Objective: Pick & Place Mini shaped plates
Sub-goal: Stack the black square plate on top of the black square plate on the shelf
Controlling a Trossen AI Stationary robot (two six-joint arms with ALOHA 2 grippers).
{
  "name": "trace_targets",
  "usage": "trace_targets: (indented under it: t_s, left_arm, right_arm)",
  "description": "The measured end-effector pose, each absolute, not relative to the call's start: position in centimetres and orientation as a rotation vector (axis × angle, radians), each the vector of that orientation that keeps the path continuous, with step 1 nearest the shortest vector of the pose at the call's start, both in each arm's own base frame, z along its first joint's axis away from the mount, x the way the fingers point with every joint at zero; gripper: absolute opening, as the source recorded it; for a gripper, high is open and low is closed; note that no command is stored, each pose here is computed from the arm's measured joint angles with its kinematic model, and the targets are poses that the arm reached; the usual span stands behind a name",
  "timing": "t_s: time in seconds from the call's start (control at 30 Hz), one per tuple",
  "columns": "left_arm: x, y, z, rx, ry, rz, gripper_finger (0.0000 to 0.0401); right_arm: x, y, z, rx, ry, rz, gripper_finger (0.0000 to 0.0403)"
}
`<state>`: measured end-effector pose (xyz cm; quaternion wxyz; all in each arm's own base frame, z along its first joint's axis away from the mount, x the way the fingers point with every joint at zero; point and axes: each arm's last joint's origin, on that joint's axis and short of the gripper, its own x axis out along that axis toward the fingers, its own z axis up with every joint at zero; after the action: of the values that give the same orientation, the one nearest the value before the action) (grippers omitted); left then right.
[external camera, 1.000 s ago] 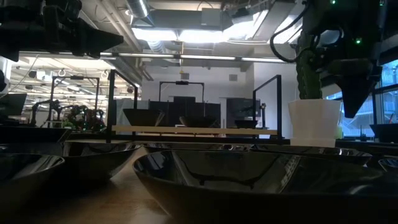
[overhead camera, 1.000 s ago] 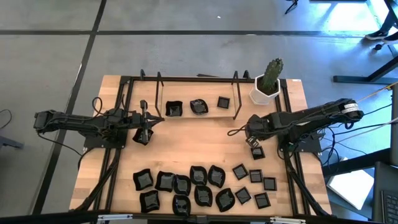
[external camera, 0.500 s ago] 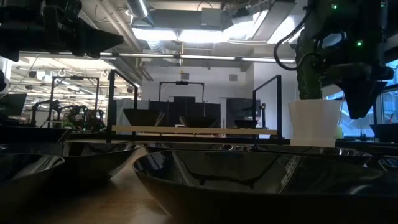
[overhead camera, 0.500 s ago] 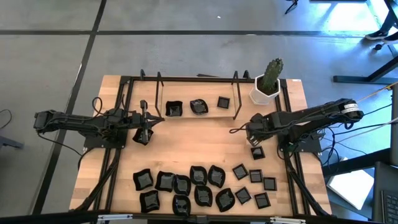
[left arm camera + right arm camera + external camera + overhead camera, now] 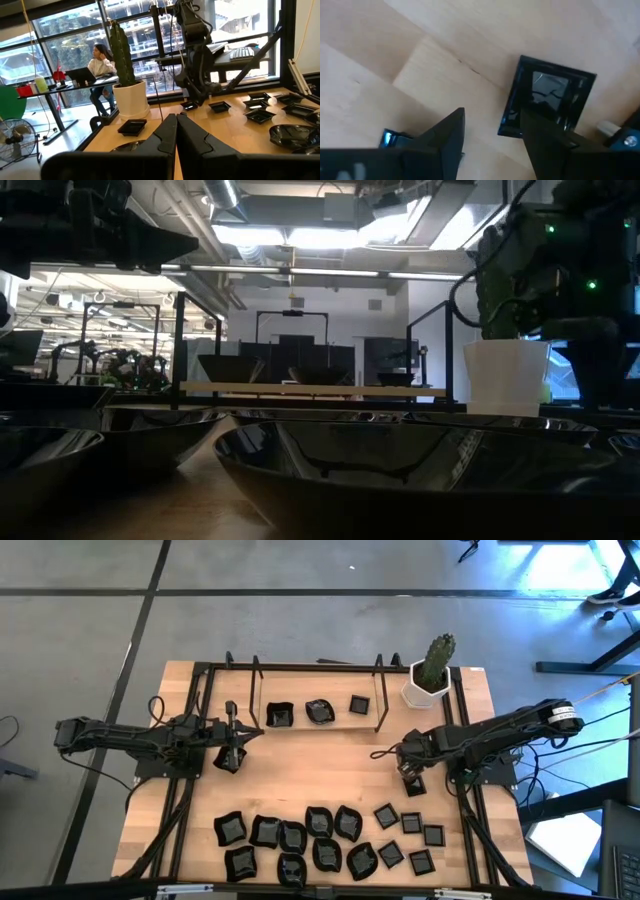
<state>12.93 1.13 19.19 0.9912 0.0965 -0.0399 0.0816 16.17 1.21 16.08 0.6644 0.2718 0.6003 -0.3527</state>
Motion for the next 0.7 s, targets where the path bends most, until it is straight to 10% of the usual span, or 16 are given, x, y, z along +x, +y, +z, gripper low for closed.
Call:
trace_targets:
  t_s: [0.7]
  left_arm:
    - [12.9, 1.1, 19.2, 0.196, -0.080, 0.164, 0.0006]
  right_arm:
    - [15.7, 1.0, 14.3, 0.546, 1.405, -0.850, 0.0190]
